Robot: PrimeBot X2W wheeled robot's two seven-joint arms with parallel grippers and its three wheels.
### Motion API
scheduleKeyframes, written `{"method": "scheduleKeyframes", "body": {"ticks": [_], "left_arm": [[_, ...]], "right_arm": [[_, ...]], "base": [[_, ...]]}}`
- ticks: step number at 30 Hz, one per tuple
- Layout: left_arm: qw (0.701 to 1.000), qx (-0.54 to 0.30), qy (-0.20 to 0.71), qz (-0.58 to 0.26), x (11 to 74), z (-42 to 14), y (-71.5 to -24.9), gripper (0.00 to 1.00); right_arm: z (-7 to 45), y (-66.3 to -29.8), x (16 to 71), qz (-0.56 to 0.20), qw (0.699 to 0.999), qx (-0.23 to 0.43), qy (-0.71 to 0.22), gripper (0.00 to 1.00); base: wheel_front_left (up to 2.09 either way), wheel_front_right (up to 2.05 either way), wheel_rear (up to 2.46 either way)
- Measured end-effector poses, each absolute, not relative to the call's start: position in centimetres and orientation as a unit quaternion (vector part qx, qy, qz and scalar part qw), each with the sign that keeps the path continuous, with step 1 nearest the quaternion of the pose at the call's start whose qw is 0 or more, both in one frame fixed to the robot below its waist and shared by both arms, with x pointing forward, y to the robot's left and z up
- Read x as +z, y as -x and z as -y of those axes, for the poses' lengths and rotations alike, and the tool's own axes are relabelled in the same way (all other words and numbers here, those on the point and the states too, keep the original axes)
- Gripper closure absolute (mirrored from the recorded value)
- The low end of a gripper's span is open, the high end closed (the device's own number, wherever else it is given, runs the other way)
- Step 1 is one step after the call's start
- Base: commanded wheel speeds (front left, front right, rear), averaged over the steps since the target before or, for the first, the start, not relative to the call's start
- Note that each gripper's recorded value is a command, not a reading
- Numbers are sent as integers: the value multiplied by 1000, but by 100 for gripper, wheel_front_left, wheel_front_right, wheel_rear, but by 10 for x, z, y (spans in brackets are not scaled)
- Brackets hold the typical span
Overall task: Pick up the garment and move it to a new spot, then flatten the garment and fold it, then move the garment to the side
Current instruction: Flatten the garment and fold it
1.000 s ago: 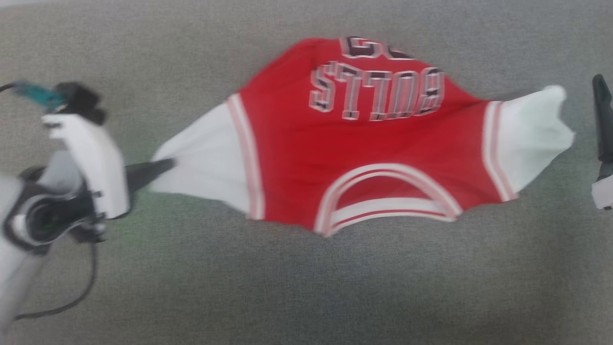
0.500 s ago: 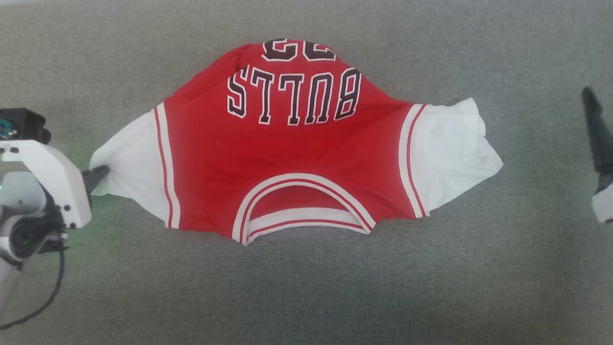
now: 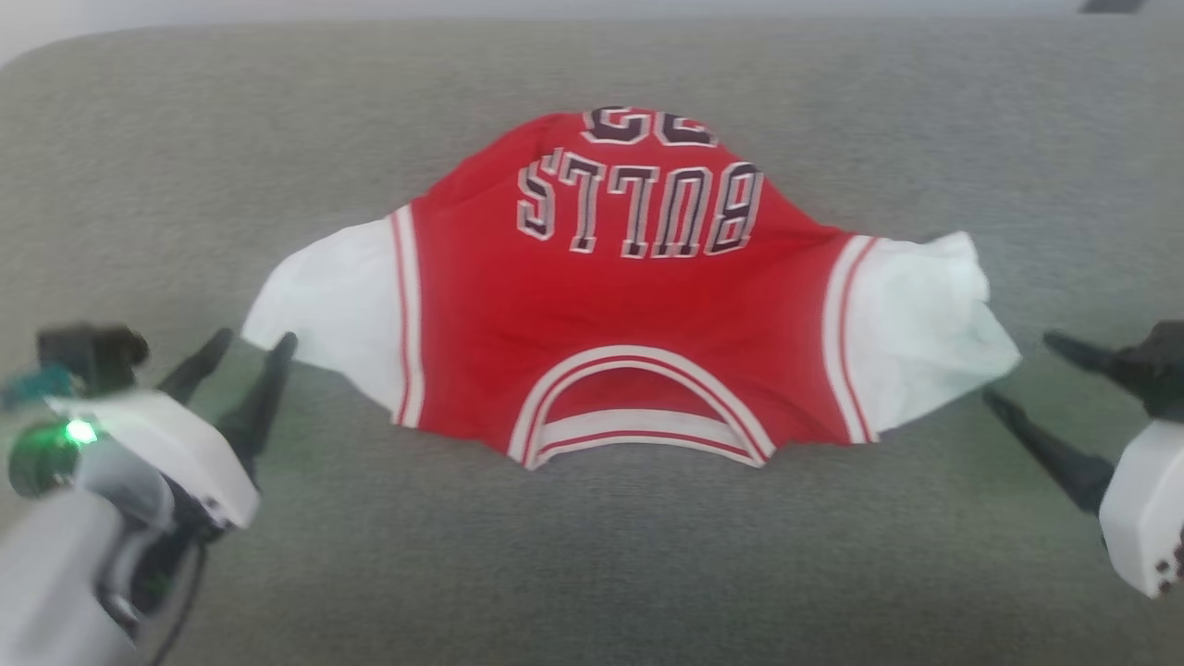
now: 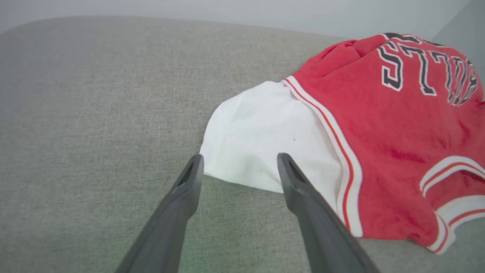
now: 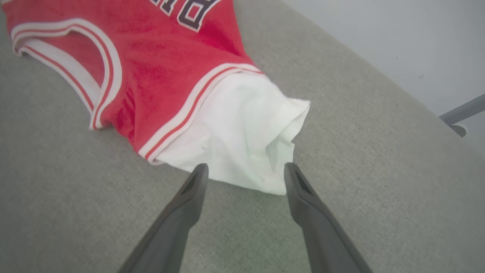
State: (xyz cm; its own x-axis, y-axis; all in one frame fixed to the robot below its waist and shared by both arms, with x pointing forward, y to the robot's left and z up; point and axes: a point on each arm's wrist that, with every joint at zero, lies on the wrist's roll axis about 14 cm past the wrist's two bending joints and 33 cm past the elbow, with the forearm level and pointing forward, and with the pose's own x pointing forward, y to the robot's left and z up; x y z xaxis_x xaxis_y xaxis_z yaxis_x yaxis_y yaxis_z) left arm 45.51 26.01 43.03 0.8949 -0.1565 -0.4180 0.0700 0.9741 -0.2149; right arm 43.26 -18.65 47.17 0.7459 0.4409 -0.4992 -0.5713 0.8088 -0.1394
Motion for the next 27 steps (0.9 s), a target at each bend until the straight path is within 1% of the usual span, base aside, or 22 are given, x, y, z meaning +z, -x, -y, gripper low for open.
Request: {"method": "scheduleKeyframes", "body": {"ticks": [2,5,9,13,16,17,21,24,25,26,27], "left_arm": [[976,-50,91,-190,433,-258,-444,0],[984,-34,107,-139,441,-252,-434,0],[988,-12,107,-112,443,-243,-420,0],[994,13,90,-53,468,-240,-416,0],[994,35,90,-40,468,-239,-402,0],[995,47,86,-35,468,-242,-396,0],[994,61,84,-26,468,-248,-392,0],[995,67,77,-24,467,-255,-392,0],[995,66,75,-25,465,-256,-393,0],[995,66,72,-25,465,-257,-393,0],[995,68,70,-25,464,-259,-393,0]], "right_arm": [[178,-425,464,-258,905,302,153,0],[171,-422,459,-291,879,334,175,0],[163,-422,450,-330,847,365,202,0],[154,-416,434,-372,806,398,230,0],[146,-418,424,-384,787,416,245,0],[143,-420,416,-393,774,426,254,0],[139,-421,396,-412,750,440,273,0],[139,-428,384,-417,741,443,284,0],[139,-428,381,-420,738,444,285,21],[138,-429,378,-421,737,447,282,53],[137,-430,376,-421,738,447,279,79]], "base": [[0,0,0],[0,0,0],[0,0,0],[0,0,0],[0,0,0],[0,0,0],[0,0,0],[0,0,0],[0,0,0],[0,0,0],[0,0,0]]}}
